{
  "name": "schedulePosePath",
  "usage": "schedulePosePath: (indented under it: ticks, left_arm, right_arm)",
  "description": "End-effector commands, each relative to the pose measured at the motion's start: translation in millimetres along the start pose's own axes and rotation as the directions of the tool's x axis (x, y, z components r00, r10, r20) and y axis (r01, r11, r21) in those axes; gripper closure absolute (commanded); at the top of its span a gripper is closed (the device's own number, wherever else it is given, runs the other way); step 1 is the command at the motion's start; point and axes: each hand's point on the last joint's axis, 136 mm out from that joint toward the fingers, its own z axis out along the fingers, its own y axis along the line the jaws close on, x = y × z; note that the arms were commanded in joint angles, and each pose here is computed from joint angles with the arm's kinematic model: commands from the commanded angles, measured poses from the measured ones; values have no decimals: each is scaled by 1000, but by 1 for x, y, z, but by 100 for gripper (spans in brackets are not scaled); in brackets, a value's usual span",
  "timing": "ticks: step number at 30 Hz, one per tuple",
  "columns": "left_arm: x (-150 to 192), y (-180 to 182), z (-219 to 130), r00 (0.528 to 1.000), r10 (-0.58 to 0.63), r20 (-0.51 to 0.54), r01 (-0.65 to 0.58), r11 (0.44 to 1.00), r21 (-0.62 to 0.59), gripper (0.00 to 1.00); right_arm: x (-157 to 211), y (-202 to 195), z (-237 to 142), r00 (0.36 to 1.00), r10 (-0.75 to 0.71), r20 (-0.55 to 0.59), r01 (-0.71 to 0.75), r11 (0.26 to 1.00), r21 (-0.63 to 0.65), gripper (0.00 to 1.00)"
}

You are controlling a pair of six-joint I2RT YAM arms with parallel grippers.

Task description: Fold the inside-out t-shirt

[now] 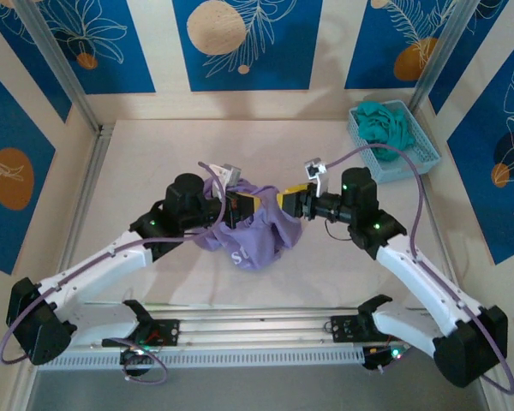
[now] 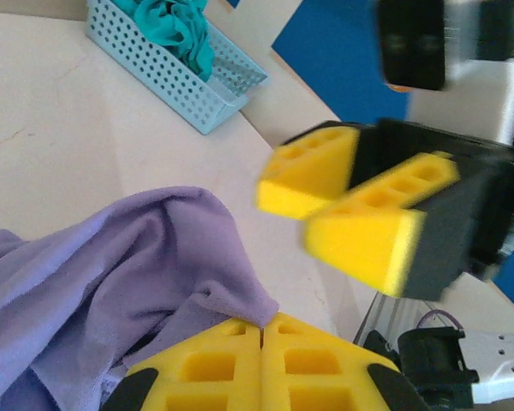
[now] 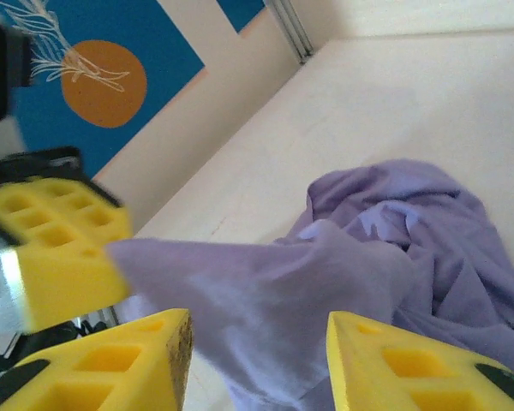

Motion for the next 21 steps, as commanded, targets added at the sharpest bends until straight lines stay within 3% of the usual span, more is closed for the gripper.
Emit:
schedulePosePath:
  ticks: [1,4,9,16,17,20,21]
  left_arm:
    - [-17,-6,-4,999,-16,38,16,1000,-7,100]
    - [-20,-8,-6,999,-6,33,6,1000,-8,100]
    - [-24,-12,-10,999,7,39,-7,1000,-6,100]
    - [-25,-16,-15,999,19,33,-19,1000,2,100]
    - [-26,-15,-16,999,19,36,-19,1000,-3,100]
    - [-30,-9,-23,999,18,50,-16,999,-30,100]
    - [-33,-4,-26,998,14,61,-11,999,-44,100]
  right_arm:
    - [17,15,-3,993,-116,-3,116,992,-47,54]
    - [27,28,7,989,-150,-4,149,984,-95,55]
    - [46,17,32,984,-170,-44,167,984,-69,54]
    - [42,12,59,986,-165,-32,161,982,-97,53]
    - [42,11,60,985,-168,-35,164,982,-96,59]
    - [46,1,56,982,-182,-60,177,981,-73,92]
    - [48,0,53,980,-188,-62,183,980,-76,99]
